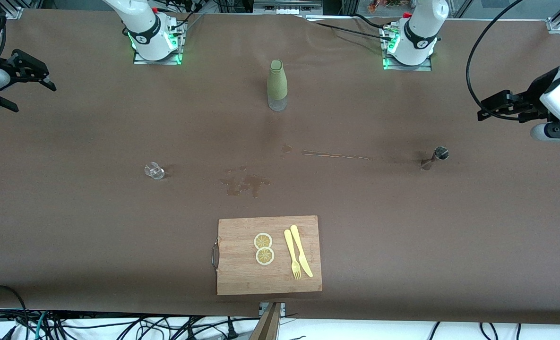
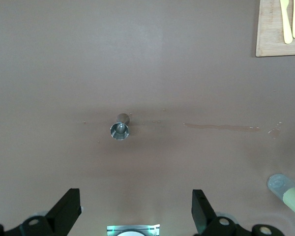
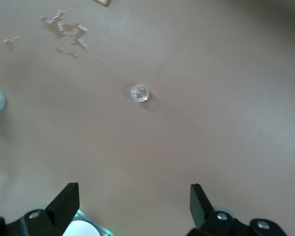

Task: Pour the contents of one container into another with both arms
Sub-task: 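Move the right gripper toward the glass beaker while the left gripper approaches the jigger, then lower the right gripper around the glass beaker while the left gripper reaches the jigger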

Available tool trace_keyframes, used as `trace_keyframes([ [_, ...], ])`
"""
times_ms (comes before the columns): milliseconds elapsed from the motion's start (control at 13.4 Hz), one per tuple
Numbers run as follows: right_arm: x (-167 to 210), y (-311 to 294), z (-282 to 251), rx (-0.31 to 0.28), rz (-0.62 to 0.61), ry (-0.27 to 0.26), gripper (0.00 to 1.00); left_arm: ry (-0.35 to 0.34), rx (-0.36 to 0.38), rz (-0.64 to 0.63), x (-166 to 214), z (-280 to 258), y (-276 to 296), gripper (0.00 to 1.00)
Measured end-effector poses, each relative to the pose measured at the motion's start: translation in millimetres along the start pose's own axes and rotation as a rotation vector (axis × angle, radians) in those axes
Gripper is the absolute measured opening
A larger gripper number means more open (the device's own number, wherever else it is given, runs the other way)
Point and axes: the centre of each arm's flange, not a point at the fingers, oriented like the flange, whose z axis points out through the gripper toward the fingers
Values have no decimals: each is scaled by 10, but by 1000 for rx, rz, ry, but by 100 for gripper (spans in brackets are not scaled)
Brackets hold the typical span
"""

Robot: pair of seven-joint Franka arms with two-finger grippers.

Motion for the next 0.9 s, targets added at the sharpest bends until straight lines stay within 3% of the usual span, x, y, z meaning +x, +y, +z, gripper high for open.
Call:
trace_keyframes([
  [224,-121,378,286,80,-195,32,100,-7,-3,-13,44,39,-78,100],
  [448,-169,750,666,96,-432,74,100,-7,-12,-3,44,39,-22,100],
  [747,-116,1197,1384,183,-705,223,100,-10,-13,-13,51,45,-82,100],
  [897,-131,1411,1802,233,-777,296,100,-18,-18,-36,78,78,-247,100],
])
